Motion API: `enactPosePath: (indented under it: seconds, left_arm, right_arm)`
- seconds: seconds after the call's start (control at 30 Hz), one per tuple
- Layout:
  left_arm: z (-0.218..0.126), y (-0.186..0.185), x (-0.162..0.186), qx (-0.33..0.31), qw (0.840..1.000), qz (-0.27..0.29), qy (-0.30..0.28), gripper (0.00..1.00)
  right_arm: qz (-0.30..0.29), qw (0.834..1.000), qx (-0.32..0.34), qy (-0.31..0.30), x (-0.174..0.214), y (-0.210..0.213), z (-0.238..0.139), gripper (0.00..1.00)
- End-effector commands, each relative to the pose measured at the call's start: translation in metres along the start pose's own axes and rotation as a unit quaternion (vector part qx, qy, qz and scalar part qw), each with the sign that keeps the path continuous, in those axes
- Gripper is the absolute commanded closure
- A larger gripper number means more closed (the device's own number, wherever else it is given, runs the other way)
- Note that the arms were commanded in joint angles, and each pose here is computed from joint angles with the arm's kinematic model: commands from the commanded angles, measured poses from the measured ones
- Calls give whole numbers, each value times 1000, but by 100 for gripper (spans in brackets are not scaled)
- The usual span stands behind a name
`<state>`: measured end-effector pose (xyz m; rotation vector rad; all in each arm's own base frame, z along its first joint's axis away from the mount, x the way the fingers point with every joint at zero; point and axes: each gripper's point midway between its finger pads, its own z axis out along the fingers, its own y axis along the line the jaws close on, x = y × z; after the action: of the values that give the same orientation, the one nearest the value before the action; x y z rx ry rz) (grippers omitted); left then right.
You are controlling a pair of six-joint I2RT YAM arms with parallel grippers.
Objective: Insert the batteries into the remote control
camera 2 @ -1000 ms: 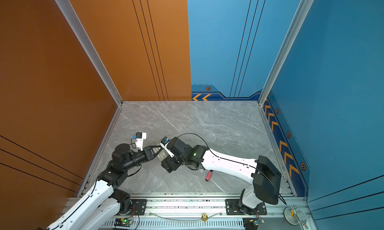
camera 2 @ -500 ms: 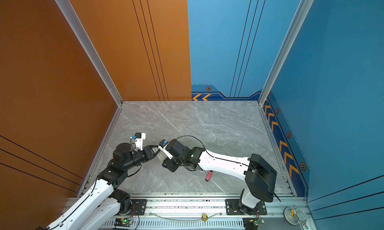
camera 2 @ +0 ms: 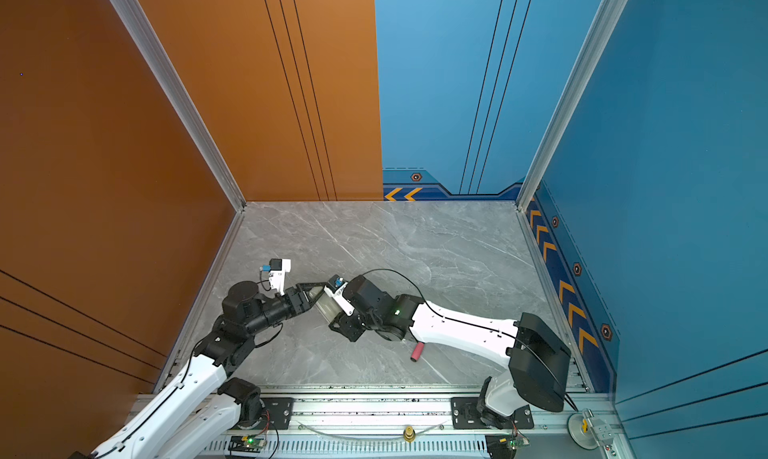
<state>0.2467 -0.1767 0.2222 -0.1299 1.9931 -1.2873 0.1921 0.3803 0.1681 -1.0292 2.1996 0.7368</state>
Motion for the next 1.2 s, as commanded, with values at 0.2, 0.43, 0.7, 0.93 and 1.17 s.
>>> enactPosePath:
  seconds: [0.2,0.43,0.7,0.93,1.17]
  left_arm:
    - [-11,-64,-7,124,988,95,15,2]
    - [-27,-108,-1,202,966,157,26,2]
    - [-32,-153,18,286,935,202,58,0]
    - [-32,-166,25,309,926,208,64,5]
    - [-29,-170,27,316,923,209,69,19]
  right_arm:
    - [18,995,-66,-74,-19,-2,-46,92]
    - [7,978,-146,-151,-44,19,-92,92]
    - [5,960,-201,-196,-60,37,-111,92]
    - [0,944,-228,-237,-66,43,-125,94]
    - [-6,935,-254,-246,-65,49,-129,94]
